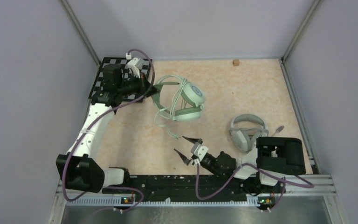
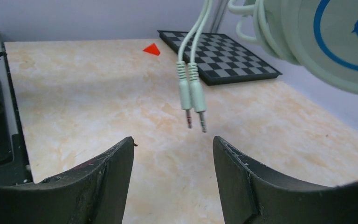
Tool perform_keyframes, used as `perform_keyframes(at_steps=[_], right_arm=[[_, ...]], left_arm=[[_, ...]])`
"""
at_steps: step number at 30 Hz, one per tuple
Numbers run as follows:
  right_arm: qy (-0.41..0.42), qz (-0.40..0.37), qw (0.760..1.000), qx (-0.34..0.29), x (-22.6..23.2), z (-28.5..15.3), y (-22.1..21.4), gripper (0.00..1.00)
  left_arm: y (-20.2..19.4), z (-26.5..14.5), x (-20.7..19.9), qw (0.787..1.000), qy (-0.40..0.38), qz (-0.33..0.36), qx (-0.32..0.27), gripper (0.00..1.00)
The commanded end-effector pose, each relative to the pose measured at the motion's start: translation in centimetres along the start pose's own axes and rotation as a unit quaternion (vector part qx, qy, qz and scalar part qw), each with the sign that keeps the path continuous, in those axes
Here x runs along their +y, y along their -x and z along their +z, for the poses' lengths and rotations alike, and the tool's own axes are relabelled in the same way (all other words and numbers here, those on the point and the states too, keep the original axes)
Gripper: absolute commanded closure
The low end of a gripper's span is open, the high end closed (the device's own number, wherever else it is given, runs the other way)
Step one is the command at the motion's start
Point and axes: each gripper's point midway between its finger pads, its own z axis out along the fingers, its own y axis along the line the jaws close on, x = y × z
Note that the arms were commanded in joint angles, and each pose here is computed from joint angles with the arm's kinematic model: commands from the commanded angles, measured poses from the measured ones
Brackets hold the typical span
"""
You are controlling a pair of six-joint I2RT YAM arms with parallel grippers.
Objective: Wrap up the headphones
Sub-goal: Wrap the headphones cable around the headphones.
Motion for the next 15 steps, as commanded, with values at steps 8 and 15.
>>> perform_keyframes(at_steps=[8,15], right_arm=[[-0.042,-0.055,0.996,-0.064,-1.7,2.7,6.5,0.38],[0.02,-0.058,0.997,-0.054,1.7,4.2,7.1,0.38]], left_arm=[[2.5,-2.9,-2.0,0.998,0.03,0.013,-0.052,1.0],[3.5,-3.9,-1.8,0.995,0.066,0.021,-0.074,1.0]])
